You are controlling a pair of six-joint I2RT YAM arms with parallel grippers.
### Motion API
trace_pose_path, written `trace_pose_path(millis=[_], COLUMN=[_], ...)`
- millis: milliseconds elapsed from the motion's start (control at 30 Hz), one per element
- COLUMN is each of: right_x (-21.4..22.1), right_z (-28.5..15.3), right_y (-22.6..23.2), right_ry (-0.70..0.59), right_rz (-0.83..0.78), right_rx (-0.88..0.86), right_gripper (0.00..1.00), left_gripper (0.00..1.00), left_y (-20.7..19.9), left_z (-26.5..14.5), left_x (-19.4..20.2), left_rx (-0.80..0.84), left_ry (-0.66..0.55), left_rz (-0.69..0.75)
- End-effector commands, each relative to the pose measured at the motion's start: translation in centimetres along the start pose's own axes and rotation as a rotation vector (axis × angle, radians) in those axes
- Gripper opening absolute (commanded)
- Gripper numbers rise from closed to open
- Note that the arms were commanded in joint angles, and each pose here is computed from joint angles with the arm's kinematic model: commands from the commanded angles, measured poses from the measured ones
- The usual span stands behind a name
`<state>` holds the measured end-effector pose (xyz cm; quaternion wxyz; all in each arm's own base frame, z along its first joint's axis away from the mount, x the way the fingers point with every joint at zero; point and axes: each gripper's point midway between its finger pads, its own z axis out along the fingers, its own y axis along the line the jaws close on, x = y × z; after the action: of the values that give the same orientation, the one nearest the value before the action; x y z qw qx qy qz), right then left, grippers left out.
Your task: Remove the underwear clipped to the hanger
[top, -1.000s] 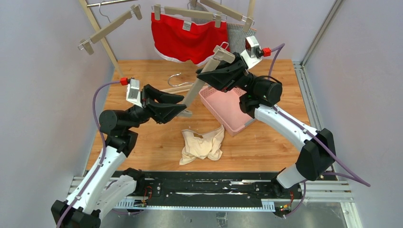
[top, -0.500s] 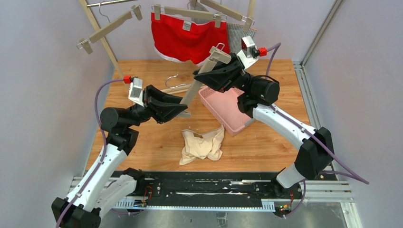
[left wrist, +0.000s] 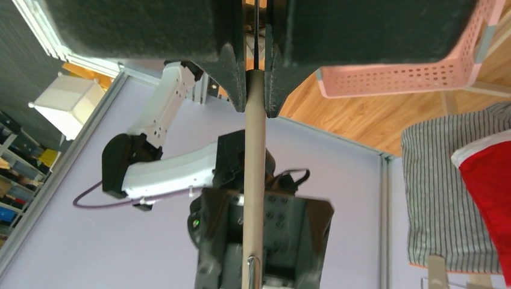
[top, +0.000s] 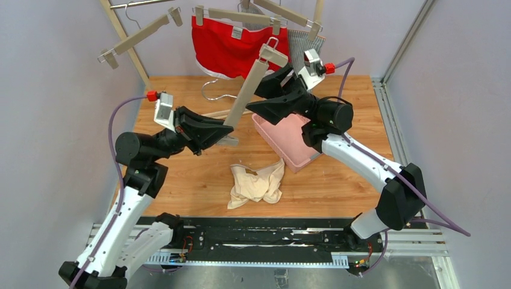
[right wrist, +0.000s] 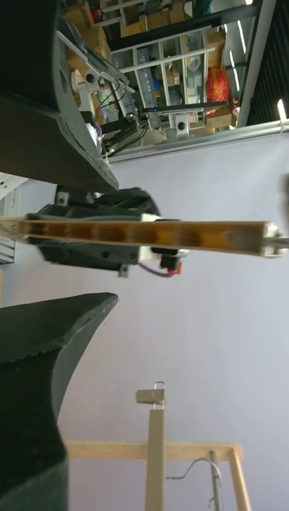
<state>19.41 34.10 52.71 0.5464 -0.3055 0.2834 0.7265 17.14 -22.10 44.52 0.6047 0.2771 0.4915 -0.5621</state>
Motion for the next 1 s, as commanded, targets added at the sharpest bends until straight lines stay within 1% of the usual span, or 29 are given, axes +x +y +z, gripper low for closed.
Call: trace_pose_path(millis=[0, 67, 133, 200, 267, 333, 400, 433, 500, 567, 633, 700, 800, 967], right_x=[1.4, 2.3, 4.2, 5.7, 8.0, 10.4, 12.9, 14.3, 17.4, 20.9, 24.0, 26.3, 29.0, 32.5], right_z=[-0.5, -1.1, -2.4, -4.1, -6.8, -10.1, -13.3, -15.1, -18.3, -21.2, -23.6, -25.7, -27.3, -27.2], right_y=[0.2, -0.6, -2.0, -3.2, -4.8, -5.8, -5.9, -5.7, -4.7, -3.0, -1.3, -0.2, 1.0, 2.0], right_ry=[0.063, 0.105, 0.181, 0.28, 0.422, 0.611, 0.816, 0.918, 1.096, 1.233, 1.34, 1.41, 1.452, 1.486], right_rz=[-0.03, -0.045, -0.034, -0.082, -0.142, -0.233, -0.307, -0.326, -0.313, -0.256, -0.222, -0.189, -0.11, -0.049], right_rx=[0.029, 0.075, 0.164, 0.272, 0.432, 0.602, 0.72, 0.762, 0.8, 0.785, 0.768, 0.777, 0.765, 0.717], right_gripper=[0.64, 0.64, 0.65, 0.65, 0.66, 0.66, 0.68, 0.69, 0.7, 0.7, 0.71, 0.72, 0.73, 0.74], left_gripper=[0.0, 0.0, 0.0, 0.0, 0.0, 0.0, 0.0, 0.0, 0.0, 0.0, 0.0, 0.0, 0.0, 0.0], left_y=[-0.3, 1.3, 3.1, 4.9, 6.3, 7.7, 8.7, 9.1, 9.8, 10.3, 10.6, 10.8, 11.2, 12.4], left_z=[-0.8, -1.9, -3.8, -6.6, -9.8, -13.1, -15.5, -16.2, -17.3, -18.0, -18.3, -18.2, -18.0, -16.5], left_x=[-2.5, -2.3, -1.9, -1.3, -1.3, -1.2, -0.8, -0.3, 0.8, 1.6, 1.8, 1.8, 1.7, 0.9], left_rx=[-0.138, -0.284, -0.454, -0.646, -0.833, -1.013, -1.142, -1.174, -1.225, -1.259, -1.274, -1.274, -1.273, -1.25], left_ry=[-0.001, 0.049, 0.127, 0.203, 0.261, 0.324, 0.397, 0.435, 0.501, 0.54, 0.558, 0.587, 0.644, 0.688], left_rz=[0.021, 0.032, 0.066, 0.081, 0.111, 0.148, 0.164, 0.165, 0.156, 0.153, 0.155, 0.159, 0.164, 0.18])
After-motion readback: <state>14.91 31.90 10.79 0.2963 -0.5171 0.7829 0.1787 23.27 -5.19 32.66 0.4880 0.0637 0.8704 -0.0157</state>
